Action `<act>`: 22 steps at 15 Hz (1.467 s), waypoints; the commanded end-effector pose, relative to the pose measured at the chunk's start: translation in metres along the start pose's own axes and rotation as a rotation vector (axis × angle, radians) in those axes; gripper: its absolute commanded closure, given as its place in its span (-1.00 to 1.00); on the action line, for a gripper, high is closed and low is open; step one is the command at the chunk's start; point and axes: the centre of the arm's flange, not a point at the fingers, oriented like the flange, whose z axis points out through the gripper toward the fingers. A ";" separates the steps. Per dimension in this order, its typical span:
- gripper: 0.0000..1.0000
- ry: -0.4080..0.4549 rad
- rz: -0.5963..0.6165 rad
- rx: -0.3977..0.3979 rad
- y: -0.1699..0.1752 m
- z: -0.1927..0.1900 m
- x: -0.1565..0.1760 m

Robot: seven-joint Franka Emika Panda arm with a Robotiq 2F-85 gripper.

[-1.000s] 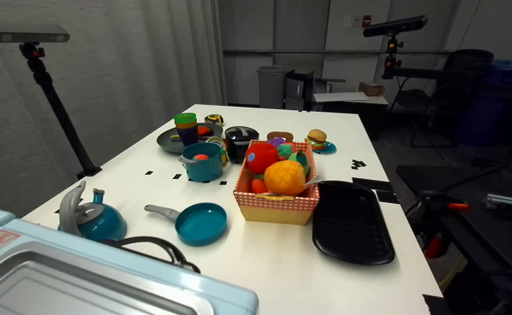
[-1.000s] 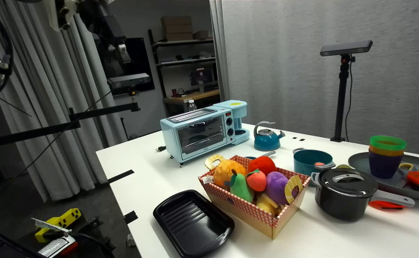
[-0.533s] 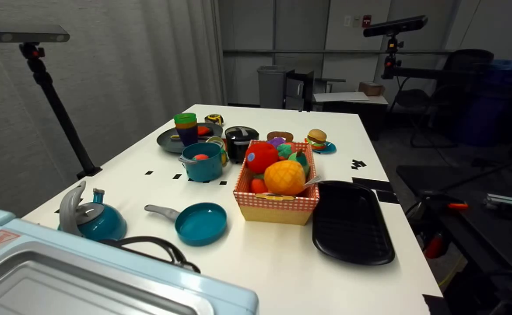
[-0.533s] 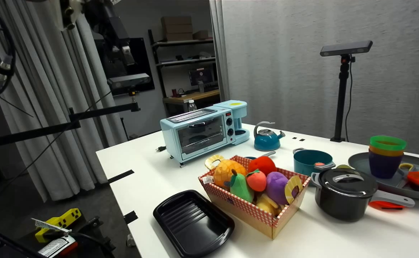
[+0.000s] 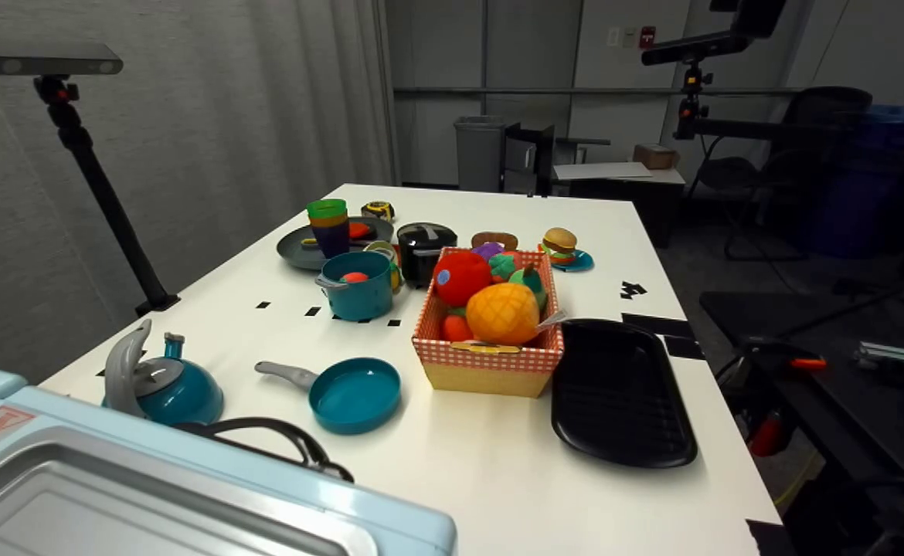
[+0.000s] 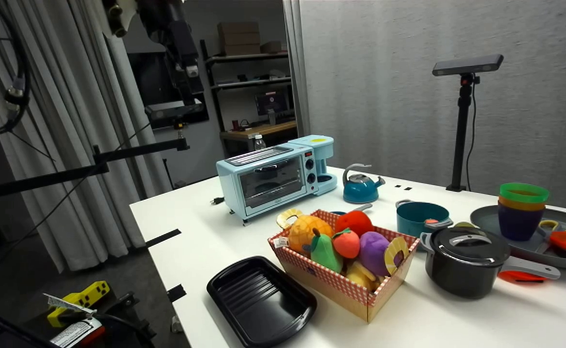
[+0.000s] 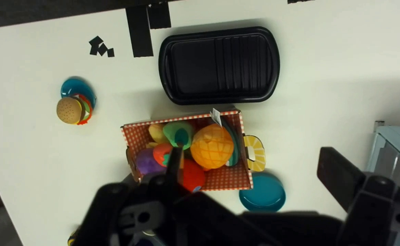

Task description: Remove the lid from the black pot

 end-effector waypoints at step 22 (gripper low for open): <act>-1.00 0.006 0.337 -0.039 0.100 0.102 0.060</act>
